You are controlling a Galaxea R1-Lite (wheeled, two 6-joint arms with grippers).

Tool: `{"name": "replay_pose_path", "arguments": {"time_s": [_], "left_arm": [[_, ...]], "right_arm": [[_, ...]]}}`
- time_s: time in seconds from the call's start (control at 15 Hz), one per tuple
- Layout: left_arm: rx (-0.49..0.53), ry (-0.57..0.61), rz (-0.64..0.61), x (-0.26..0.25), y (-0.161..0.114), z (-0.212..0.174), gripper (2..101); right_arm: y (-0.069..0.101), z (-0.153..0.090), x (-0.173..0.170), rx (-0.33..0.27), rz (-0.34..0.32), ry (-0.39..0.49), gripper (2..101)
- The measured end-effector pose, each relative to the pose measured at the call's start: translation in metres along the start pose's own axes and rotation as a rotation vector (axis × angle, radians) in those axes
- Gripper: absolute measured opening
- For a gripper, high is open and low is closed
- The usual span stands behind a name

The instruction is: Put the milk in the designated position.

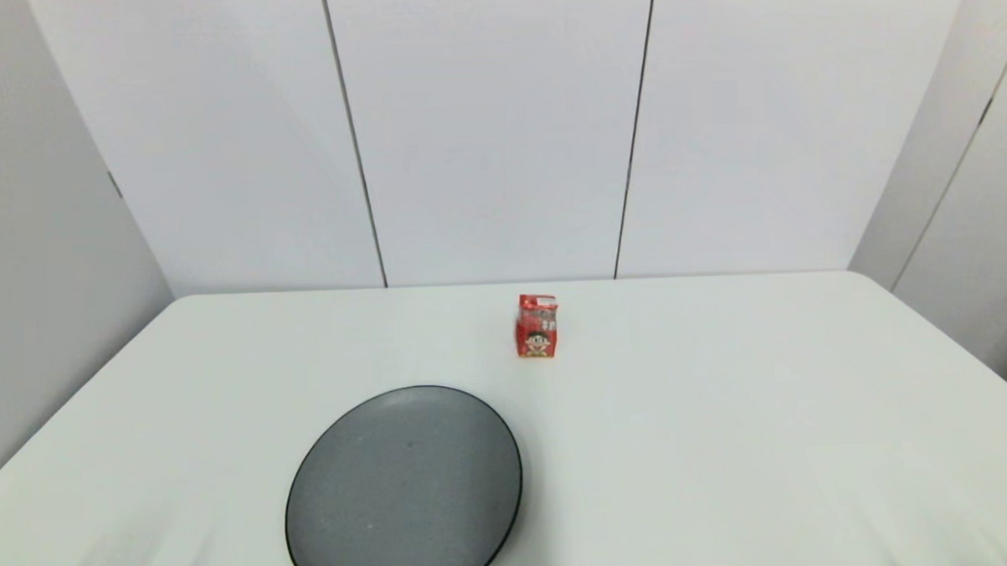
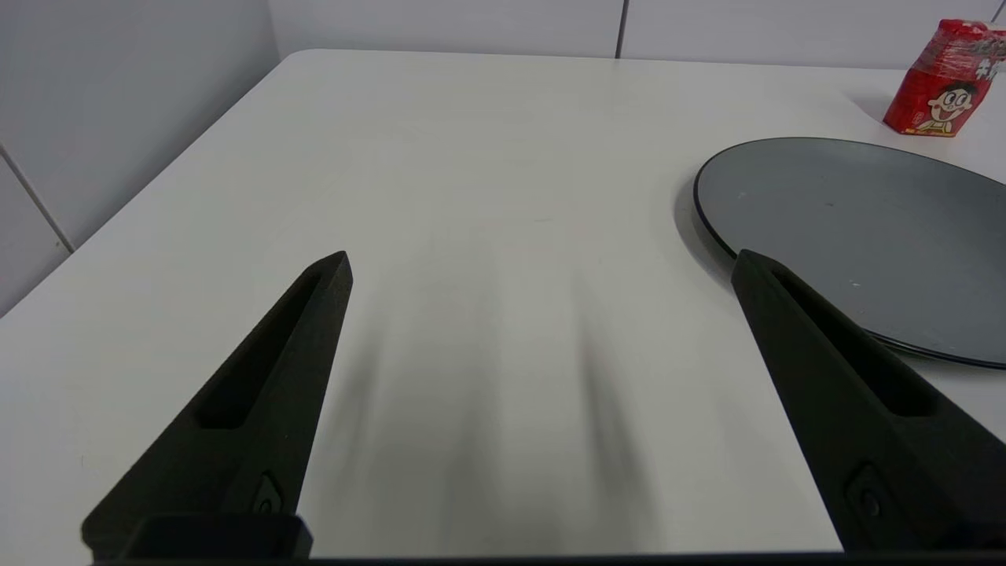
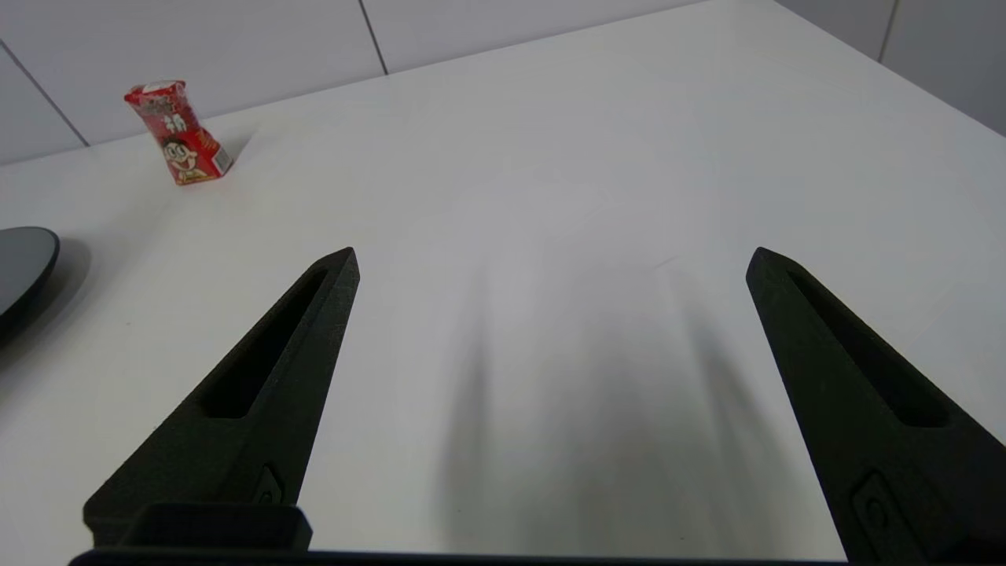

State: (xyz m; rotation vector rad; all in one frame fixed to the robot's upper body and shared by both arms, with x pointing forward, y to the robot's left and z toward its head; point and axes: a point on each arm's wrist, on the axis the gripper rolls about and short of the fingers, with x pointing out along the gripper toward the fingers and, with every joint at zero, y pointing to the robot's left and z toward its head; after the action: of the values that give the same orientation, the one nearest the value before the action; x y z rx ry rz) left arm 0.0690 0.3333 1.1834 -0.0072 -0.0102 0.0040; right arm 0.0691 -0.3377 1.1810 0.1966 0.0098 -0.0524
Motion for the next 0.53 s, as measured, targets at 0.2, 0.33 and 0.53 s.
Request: {"name": "replay_pose_path", "arguments": {"time_s": [0.2, 0.33, 0.53], "left_arm": [[0.000, 0.000, 0.000, 0.0000, 0.0000, 0.0000, 97.9], [0.000, 0.000, 0.000, 0.0000, 0.0000, 0.0000, 97.9], [0.000, 0.000, 0.000, 0.0000, 0.0000, 0.0000, 97.9]], "right_arm": [[0.0000, 0.0000, 0.0000, 0.000, 0.000, 0.000, 97.7], [0.0000, 0.0000, 0.0000, 0.000, 0.000, 0.000, 97.7], [0.0000, 0.0000, 0.0000, 0.000, 0.000, 0.000, 97.7]]}}
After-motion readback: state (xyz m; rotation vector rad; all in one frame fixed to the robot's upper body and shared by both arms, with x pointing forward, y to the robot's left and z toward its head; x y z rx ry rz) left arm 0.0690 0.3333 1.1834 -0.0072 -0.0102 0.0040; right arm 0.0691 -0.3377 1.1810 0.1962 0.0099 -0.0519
